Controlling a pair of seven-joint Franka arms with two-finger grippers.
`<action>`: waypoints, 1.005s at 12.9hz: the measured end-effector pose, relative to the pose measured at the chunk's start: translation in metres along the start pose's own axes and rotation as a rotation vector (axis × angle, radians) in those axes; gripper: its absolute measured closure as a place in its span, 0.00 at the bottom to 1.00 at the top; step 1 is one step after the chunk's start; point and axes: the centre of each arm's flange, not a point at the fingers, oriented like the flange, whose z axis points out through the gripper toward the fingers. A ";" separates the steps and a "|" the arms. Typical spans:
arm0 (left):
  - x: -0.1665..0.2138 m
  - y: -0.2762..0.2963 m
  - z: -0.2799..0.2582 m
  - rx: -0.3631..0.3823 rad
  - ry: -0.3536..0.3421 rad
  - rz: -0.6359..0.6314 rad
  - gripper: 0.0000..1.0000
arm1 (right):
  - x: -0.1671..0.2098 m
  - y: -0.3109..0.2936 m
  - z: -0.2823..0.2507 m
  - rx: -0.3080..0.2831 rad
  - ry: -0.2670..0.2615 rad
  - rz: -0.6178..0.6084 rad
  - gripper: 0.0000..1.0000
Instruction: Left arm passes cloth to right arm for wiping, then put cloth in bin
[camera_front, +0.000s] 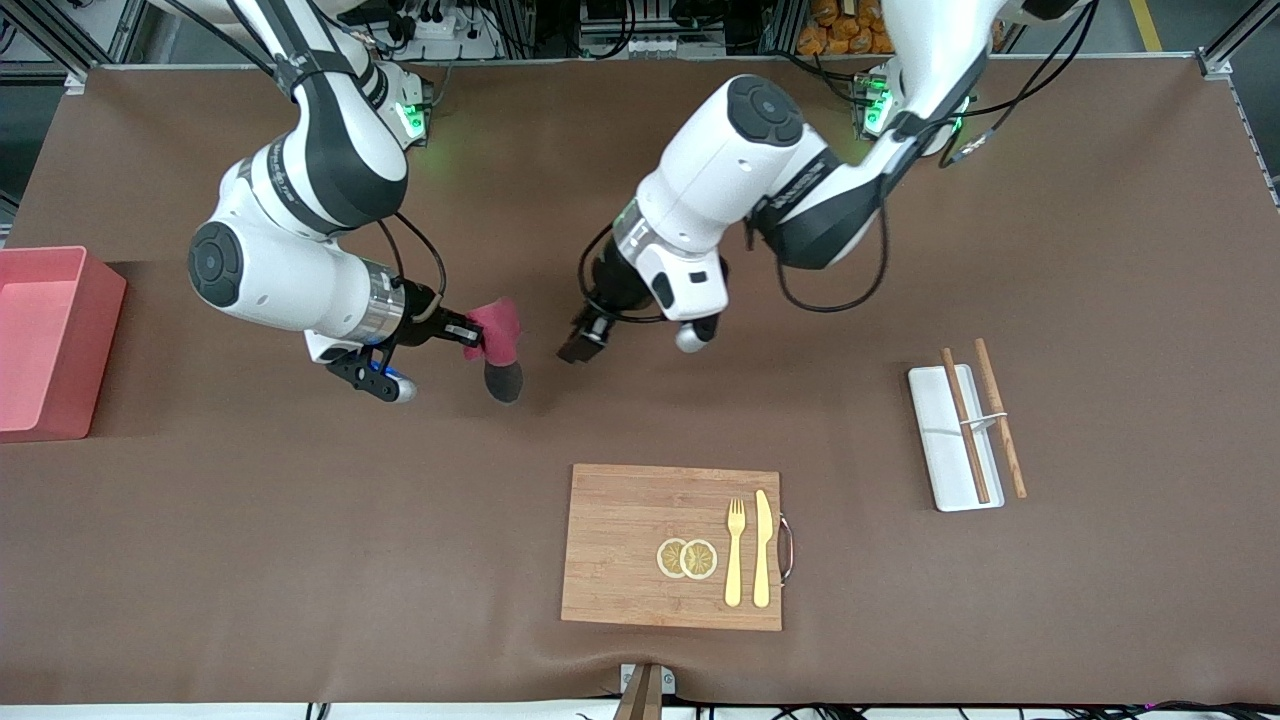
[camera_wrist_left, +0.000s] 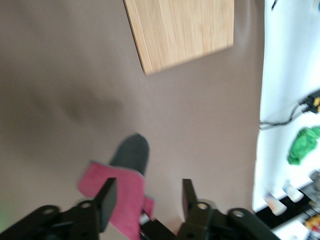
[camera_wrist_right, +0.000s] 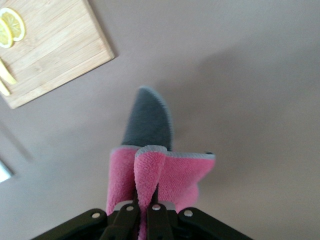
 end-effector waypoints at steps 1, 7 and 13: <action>0.012 0.001 -0.015 0.041 0.037 0.048 0.22 | 0.007 0.008 0.001 -0.046 0.024 -0.063 0.98; 0.115 0.000 -0.103 0.289 0.163 0.400 0.00 | 0.094 0.125 0.051 -0.220 -0.047 -0.206 0.98; 0.193 -0.010 -0.174 0.438 0.157 0.640 0.00 | 0.169 0.279 0.074 -0.301 -0.092 -0.306 0.98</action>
